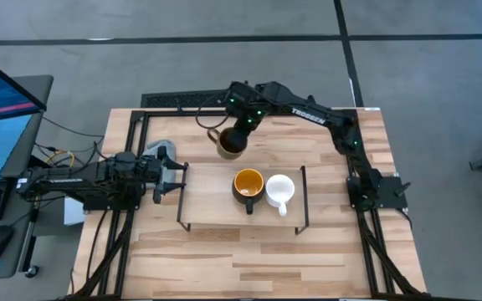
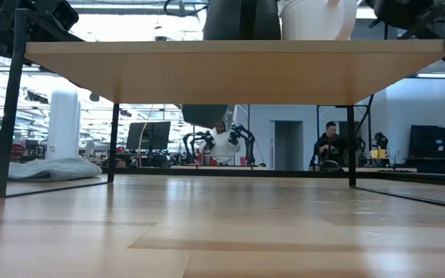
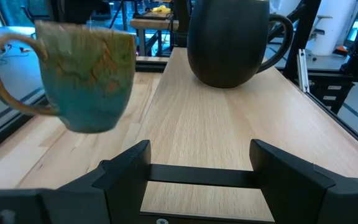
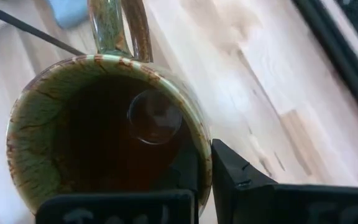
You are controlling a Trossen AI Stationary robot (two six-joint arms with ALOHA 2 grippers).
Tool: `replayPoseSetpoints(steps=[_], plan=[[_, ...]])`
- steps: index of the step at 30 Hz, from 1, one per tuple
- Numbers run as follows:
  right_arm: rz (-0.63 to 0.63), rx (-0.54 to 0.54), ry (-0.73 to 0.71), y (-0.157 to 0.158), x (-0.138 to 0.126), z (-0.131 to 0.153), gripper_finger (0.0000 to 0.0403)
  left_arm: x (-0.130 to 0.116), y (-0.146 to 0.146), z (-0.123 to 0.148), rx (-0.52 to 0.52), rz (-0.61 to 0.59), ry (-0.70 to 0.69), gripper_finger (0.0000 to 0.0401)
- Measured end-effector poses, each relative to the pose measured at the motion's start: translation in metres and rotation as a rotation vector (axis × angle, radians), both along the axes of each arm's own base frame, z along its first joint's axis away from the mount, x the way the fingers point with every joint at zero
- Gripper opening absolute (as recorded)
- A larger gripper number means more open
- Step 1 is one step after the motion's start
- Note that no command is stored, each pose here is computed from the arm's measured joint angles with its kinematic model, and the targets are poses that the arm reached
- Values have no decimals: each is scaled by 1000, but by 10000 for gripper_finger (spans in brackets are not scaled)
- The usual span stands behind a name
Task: Stack small to large cups/mugs on shelf
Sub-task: Put the brown mug on the shelf
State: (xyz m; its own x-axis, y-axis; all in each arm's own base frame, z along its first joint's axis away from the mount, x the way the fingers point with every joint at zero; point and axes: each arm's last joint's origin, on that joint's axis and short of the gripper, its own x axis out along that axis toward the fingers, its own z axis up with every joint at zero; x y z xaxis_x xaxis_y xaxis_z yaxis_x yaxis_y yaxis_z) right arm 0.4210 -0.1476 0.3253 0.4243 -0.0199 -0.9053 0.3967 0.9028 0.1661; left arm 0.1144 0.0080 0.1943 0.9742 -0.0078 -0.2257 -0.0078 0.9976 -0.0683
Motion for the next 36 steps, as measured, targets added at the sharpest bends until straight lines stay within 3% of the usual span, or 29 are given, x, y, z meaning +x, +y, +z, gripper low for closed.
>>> replayPoseSetpoints(steps=[6,18,36], plan=[[-17,56,102,-2,3,-21,31,0,0,0,0,0,1,263],[-45,92,176,1,-4,-23,31,0,-1,0,-46,-22,0,263],[-50,97,181,7,2,-29,31,0,-1,0,-46,-26,3,263]])
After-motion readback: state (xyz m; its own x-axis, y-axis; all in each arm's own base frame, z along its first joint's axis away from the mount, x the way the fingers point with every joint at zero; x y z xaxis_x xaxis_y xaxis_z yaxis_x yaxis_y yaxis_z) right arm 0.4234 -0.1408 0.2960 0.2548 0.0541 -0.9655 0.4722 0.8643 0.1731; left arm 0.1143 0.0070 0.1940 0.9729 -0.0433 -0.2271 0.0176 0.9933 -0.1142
